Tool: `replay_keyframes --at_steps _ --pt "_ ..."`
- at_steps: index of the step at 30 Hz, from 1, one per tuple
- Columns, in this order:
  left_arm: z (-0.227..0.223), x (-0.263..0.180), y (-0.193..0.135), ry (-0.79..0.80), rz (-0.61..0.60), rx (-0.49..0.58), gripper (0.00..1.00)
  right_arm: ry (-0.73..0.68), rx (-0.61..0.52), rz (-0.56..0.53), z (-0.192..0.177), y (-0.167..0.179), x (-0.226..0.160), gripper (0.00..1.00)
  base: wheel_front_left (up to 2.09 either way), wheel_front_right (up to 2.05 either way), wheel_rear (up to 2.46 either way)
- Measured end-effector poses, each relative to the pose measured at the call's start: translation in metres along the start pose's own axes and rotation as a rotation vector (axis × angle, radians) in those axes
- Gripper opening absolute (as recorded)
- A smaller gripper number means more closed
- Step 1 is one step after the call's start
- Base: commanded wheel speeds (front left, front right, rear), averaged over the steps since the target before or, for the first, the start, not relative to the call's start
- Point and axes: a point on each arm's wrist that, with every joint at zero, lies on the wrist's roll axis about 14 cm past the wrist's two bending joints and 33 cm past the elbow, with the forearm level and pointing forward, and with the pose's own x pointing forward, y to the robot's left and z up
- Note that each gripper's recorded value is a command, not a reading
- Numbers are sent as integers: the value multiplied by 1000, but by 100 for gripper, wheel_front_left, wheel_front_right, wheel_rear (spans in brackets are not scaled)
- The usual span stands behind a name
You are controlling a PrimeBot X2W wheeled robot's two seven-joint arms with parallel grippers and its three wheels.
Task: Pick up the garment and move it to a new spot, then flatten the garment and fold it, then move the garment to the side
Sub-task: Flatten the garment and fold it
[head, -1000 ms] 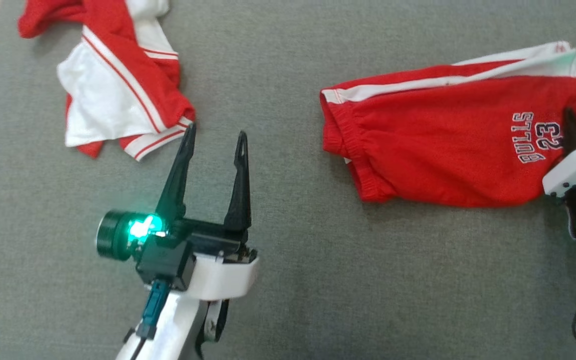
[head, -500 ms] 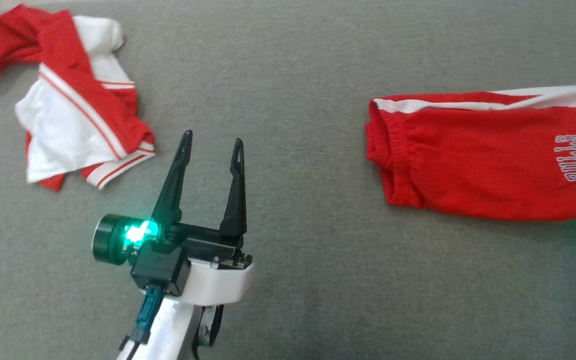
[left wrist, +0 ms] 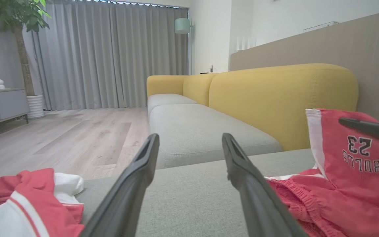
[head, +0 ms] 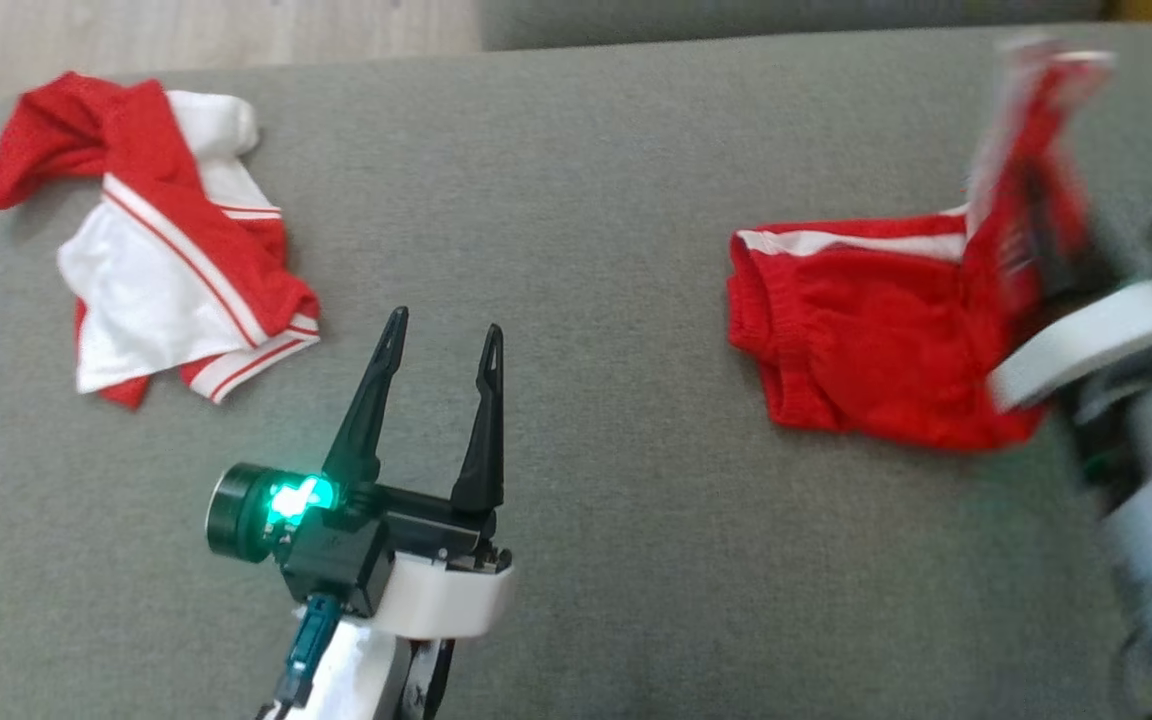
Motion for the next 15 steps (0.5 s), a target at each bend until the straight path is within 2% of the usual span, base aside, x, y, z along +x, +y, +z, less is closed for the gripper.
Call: replay_keyframes --at_steps 2,3,4,6,8,11,15 --pt "2 -4 4 -2 14 5 100 19 30 72 -12 37 -3 0 0 0 0" --pt "3 -6 6 -3 21 7 100 34 52 103 -20 56 -6 26 0 0 0" --pt "4 -7 7 -5 26 9 100 53 77 129 -28 73 -9 100 0 0 0" --pt "7 -10 9 -10 33 13 100 85 133 175 -43 106 -16 100 0 0 0" --pt "8 -14 10 -10 39 14 100 61 174 197 -44 125 -22 100 0 0 0" --pt "12 -22 10 -16 48 16 100 -47 205 149 -25 115 -27 100 0 0 0" --pt "15 -34 9 -17 62 6 100 -137 170 60 -8 84 -47 100 0 0 0"
